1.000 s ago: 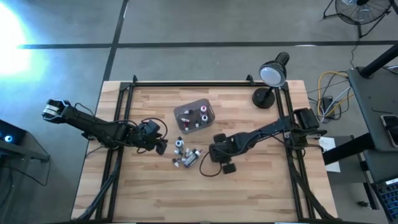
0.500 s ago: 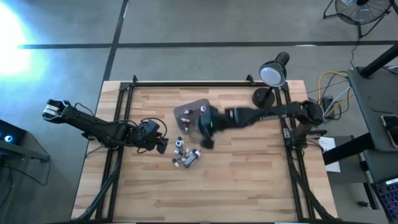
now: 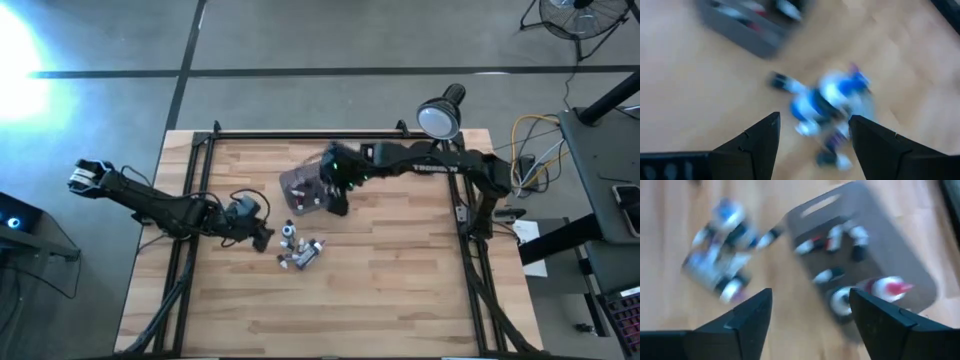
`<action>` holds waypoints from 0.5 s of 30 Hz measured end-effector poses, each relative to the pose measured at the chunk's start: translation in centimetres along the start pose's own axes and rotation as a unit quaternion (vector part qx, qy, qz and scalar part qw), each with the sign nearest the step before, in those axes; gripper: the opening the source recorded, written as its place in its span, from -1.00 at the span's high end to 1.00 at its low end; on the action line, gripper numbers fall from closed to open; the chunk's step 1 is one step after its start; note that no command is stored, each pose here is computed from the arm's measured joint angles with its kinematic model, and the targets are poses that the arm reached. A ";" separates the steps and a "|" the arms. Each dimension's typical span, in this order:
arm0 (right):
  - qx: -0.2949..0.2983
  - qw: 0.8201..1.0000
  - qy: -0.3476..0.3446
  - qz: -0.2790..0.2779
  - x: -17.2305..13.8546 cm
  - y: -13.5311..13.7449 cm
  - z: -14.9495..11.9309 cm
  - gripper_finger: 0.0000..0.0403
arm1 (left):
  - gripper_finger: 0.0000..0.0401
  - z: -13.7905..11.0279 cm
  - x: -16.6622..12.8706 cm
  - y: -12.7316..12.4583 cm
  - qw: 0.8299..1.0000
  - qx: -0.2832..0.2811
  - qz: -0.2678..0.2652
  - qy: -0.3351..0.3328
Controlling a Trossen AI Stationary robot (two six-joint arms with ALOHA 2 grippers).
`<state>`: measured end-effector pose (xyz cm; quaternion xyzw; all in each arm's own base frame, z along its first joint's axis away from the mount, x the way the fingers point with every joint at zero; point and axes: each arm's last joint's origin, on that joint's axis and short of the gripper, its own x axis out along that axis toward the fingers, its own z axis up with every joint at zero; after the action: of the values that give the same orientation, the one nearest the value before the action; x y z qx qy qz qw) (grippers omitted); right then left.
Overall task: Pick & Place food coloring
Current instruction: Put the small green food coloring bottle into the gray bin
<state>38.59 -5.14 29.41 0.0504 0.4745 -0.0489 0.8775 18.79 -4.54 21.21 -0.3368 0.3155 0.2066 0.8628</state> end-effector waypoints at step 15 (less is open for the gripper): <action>-0.084 0.985 0.151 0.016 2.0 6.2 -6.3 -0.28 | -0.06 -5.2 3.2 -2.4 0.909 0.384 -0.149 0.062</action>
<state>35.30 1.75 24.56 -0.0088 0.6031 0.0135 0.7975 20.36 -9.47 17.13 -0.0342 0.3697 -0.0828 0.9248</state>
